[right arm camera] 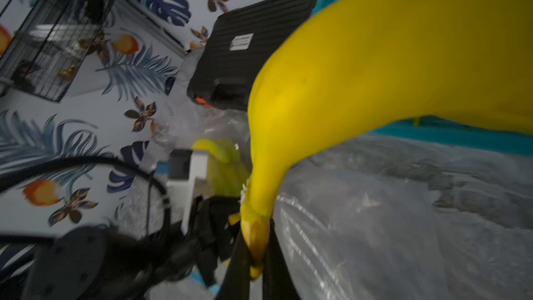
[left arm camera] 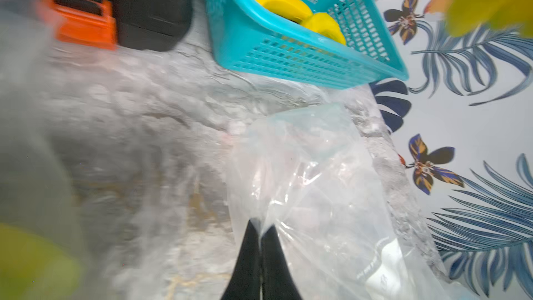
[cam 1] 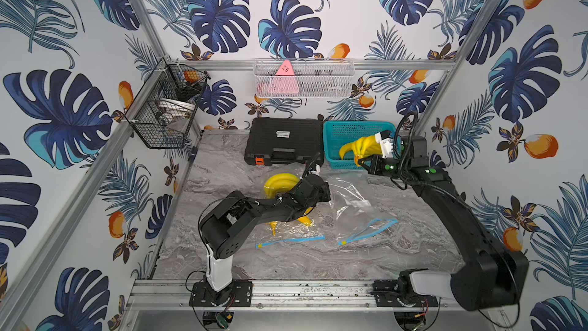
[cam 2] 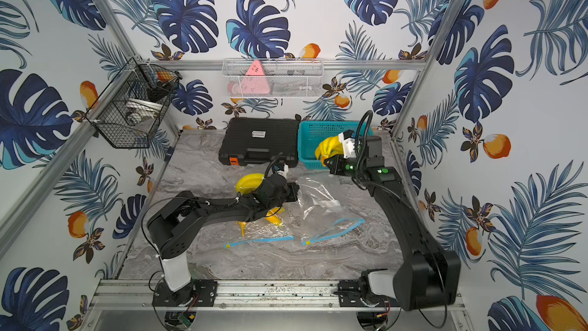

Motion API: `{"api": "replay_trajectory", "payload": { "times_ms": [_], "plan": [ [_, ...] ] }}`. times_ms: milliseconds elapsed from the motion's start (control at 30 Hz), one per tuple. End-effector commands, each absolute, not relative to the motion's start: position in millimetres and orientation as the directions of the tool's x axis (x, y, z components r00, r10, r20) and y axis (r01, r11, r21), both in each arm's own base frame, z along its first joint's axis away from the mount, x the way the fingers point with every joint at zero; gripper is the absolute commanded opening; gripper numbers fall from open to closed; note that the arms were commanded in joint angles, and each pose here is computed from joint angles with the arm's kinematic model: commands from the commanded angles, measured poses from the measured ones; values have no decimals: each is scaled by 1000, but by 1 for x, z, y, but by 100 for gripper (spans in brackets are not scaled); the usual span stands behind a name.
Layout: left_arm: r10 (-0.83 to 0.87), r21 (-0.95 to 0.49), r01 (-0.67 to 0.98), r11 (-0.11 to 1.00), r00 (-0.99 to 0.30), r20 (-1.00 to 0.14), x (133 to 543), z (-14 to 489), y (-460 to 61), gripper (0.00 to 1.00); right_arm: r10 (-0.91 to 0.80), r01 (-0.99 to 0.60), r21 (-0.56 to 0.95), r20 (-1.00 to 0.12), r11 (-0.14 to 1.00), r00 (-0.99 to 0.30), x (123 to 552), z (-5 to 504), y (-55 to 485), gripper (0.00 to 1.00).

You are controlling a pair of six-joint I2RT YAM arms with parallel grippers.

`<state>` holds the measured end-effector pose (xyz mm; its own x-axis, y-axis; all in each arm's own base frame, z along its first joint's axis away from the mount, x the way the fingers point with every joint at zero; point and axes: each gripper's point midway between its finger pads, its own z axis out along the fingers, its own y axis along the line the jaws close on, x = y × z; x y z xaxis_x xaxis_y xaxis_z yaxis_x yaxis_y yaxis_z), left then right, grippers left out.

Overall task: Open the zip-top bag and take out the banana
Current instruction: Place the zipper food storage bag at the center of the board.

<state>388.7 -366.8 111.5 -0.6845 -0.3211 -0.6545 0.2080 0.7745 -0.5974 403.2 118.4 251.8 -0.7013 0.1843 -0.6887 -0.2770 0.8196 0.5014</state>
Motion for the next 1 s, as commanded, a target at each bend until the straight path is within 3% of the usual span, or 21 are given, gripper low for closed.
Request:
{"api": "replay_trajectory", "payload": {
  "times_ms": [0,167,267,333,400,433,467,500,533,567,800,900,967],
  "plan": [
    [-393,-627,190,756,-634,-666,405,124,-393,0,176,-309,410,-800,858,-573,471,266,90,6],
    [-398,-654,182,734,-666,-631,420,100,-435,0,177,-259,468,-701,845,-691,517,209,76,6],
    [-356,-629,203,750,-678,-644,426,91,-448,0,182,-233,495,-654,837,-734,524,178,75,7],
    [-322,-607,225,762,-682,-656,428,89,-452,3,184,-229,512,-634,828,-751,524,166,78,13],
    [-259,-561,256,787,-689,-677,425,89,-452,45,193,-219,517,-628,828,-754,524,160,77,25],
    [-225,-523,256,813,-691,-687,424,89,-447,69,199,-216,515,-635,830,-747,524,162,76,41],
    [-198,-487,252,836,-689,-697,423,89,-439,86,200,-224,517,-641,826,-741,522,166,77,49],
    [-180,-460,252,851,-684,-707,420,91,-431,96,205,-226,513,-653,828,-729,521,172,77,57],
    [-168,-436,250,864,-674,-719,419,95,-421,99,216,-217,502,-668,837,-712,520,181,74,70],
    [-156,-414,252,875,-663,-732,416,99,-410,99,229,-213,494,-687,843,-689,518,193,71,77],
    [4,-147,252,956,-514,-858,385,188,-323,99,280,-271,466,-808,842,-518,462,290,82,85],
    [57,-63,221,973,-497,-866,356,213,-276,99,251,-348,486,-802,802,-542,418,310,121,83],
    [71,-25,172,985,-531,-844,340,211,-238,99,168,-413,480,-784,774,-597,377,298,168,82]
  ]
}}
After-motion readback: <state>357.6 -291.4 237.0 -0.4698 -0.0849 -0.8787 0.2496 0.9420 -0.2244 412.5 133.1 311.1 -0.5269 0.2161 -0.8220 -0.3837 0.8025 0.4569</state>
